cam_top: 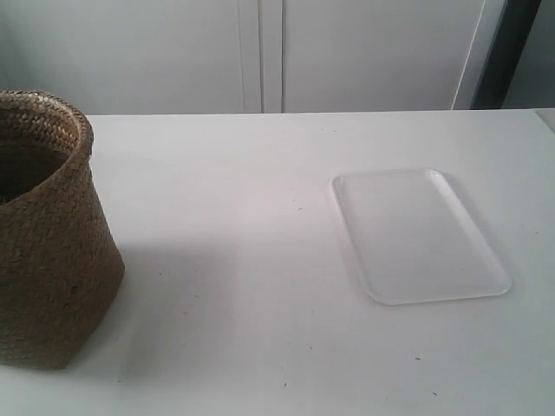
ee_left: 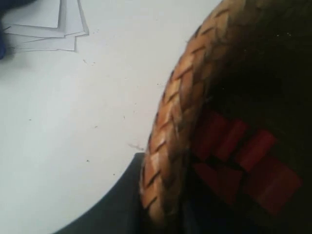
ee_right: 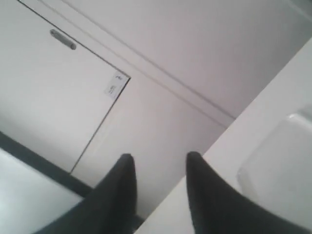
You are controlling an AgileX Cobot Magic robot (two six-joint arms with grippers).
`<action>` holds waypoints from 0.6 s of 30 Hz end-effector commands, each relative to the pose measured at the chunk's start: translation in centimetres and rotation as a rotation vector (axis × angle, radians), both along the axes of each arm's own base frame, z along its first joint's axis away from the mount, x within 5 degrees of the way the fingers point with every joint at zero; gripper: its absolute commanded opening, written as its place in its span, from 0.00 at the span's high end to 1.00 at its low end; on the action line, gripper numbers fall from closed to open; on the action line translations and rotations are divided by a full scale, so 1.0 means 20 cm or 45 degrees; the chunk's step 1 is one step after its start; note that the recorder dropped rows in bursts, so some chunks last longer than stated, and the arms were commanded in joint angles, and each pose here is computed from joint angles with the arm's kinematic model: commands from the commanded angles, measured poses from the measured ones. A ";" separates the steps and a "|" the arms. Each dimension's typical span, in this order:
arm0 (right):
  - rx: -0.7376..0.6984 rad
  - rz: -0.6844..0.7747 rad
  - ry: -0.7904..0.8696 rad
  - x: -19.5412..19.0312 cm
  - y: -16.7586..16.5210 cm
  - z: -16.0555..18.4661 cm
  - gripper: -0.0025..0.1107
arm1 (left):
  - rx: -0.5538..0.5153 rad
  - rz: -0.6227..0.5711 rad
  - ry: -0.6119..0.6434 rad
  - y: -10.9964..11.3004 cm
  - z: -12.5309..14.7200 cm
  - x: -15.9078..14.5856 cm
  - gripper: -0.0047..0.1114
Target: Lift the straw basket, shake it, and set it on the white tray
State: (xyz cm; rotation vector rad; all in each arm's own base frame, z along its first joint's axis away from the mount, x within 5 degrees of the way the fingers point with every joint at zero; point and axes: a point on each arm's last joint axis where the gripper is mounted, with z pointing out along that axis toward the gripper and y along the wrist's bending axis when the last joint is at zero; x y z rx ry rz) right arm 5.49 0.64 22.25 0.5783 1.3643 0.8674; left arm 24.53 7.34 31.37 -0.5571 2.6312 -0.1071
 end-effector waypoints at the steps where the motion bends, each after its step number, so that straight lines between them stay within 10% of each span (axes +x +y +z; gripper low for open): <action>1: 0.112 0.158 -0.062 -0.03 0.02 0.09 0.88 | -0.075 -0.045 -0.017 -0.03 -0.01 0.01 0.96; 9: 0.125 0.403 -0.087 -0.05 0.07 0.16 0.98 | -0.110 -0.097 -0.043 -0.05 -0.01 0.01 0.96; 18: -0.487 0.223 -0.204 0.15 0.14 0.18 0.98 | -0.166 -0.155 -0.079 -0.08 0.00 0.02 0.96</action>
